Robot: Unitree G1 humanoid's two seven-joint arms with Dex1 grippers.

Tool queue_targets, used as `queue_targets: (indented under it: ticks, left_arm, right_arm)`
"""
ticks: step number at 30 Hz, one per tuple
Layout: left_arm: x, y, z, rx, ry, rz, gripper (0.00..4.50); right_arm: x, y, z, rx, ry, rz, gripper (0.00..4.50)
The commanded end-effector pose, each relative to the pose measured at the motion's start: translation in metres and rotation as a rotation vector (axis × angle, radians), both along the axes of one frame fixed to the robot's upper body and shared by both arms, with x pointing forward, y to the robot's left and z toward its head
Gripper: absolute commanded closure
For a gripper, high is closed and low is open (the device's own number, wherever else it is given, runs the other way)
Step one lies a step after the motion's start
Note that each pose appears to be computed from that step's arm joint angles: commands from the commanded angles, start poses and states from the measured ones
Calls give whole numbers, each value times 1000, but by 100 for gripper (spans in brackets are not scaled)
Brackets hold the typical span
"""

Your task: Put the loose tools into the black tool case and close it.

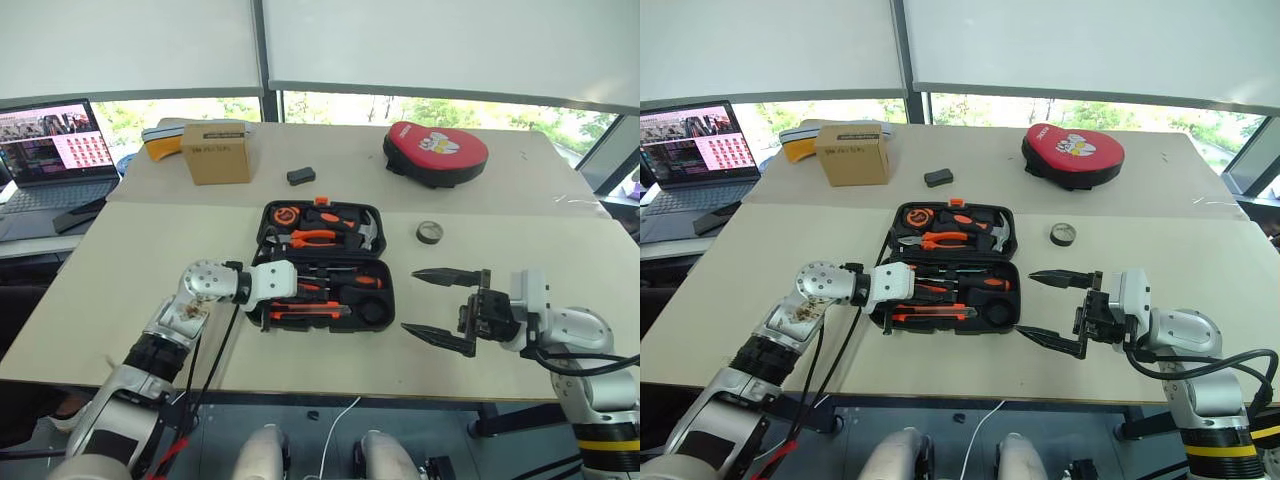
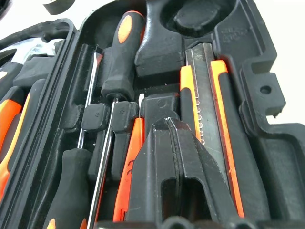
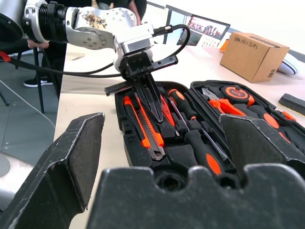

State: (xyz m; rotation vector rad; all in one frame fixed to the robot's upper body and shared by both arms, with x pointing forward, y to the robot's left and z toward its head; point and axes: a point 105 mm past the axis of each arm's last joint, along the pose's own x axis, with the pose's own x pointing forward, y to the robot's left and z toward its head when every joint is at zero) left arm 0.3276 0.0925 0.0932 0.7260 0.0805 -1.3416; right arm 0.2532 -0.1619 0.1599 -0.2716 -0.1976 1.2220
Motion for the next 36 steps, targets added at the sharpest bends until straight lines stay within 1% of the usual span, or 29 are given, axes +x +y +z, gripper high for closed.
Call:
queue_targets:
  ticks: [1, 3, 4, 5, 7, 8, 9, 10, 11, 13, 14, 16, 17, 18, 20, 23, 24, 25, 26, 28, 29, 31, 32, 36]
  left_arm:
    - [-5, 9, -4, -64, 74, 32, 448]
    - [-3, 14, 19, -192, 63, 57, 448]
    - [-4, 20, 38, -302, 60, 74, 424]
    - [-6, 28, 54, -378, 43, 93, 398]
    - [-8, 45, 74, -478, 13, 143, 349]
    - [-10, 55, 82, -524, 18, 175, 306]
    - [-14, 68, 85, -557, 35, 210, 282]
    - [-18, 78, 85, -567, 44, 231, 239]
    - [-23, 87, 83, -561, 56, 249, 204]
    - [-30, 116, 75, -535, 65, 351, 141]
    - [-33, 126, 72, -521, 76, 389, 97]
    - [-39, 140, 67, -516, 105, 429, 28]
    - [-42, 144, 67, -532, 112, 438, 1]
    - [-43, 146, 69, -553, 112, 441, 1]
    - [-48, 142, 75, -621, 178, 406, 1]
    - [-45, 130, 82, -631, 139, 375, 1]
    - [-43, 126, 83, -633, 132, 366, 1]
    - [-41, 121, 84, -634, 125, 356, 1]
    - [-39, 117, 84, -634, 121, 348, 1]
    - [-34, 108, 86, -635, 113, 329, 1]
    - [-31, 104, 87, -639, 111, 326, 1]
    - [-28, 95, 86, -629, 108, 307, 1]
    - [-26, 92, 85, -628, 108, 304, 1]
    - [-23, 83, 83, -614, 97, 290, 1]
  right_arm:
    - [0, -6, 11, 9, -57, -38, 0]
    - [1, -15, 12, 20, -54, -85, 0]
    - [3, -28, 12, 47, -48, -150, 0]
    - [3, -41, 9, 54, -39, -210, 0]
    - [2, -65, 0, 59, -25, -317, 0]
    - [1, -78, -6, 60, -20, -375, 0]
    - [-1, -93, -13, 64, -16, -450, 0]
    - [-4, -104, -19, 63, -16, -506, 0]
    - [-6, -112, -22, 60, -19, -548, 0]
    - [-13, -134, -36, 50, -20, -686, 0]
    - [-16, -140, -41, 49, -16, -730, 0]
    - [-19, -150, -48, 71, -11, -817, 0]
    - [-18, -152, -49, 71, -18, -855, 0]
    - [-16, -152, -49, 70, -25, -876, 0]
    - [-8, -148, -43, 73, -53, -885, 0]
    - [17, -133, -19, 85, -109, -835, 0]
    - [28, -128, -14, 51, -105, -822, 0]
    - [43, -124, -12, -14, -60, -804, 0]
    - [52, -123, -11, -64, -27, -798, 0]
    - [74, -110, -12, -177, 158, -715, 0]
    - [86, -102, -8, -216, 206, -678, 0]
    - [110, -87, 5, -294, 196, -636, 0]
    - [122, -79, 7, -328, 210, -614, 0]
    - [154, -61, 4, -454, 244, -587, 0]
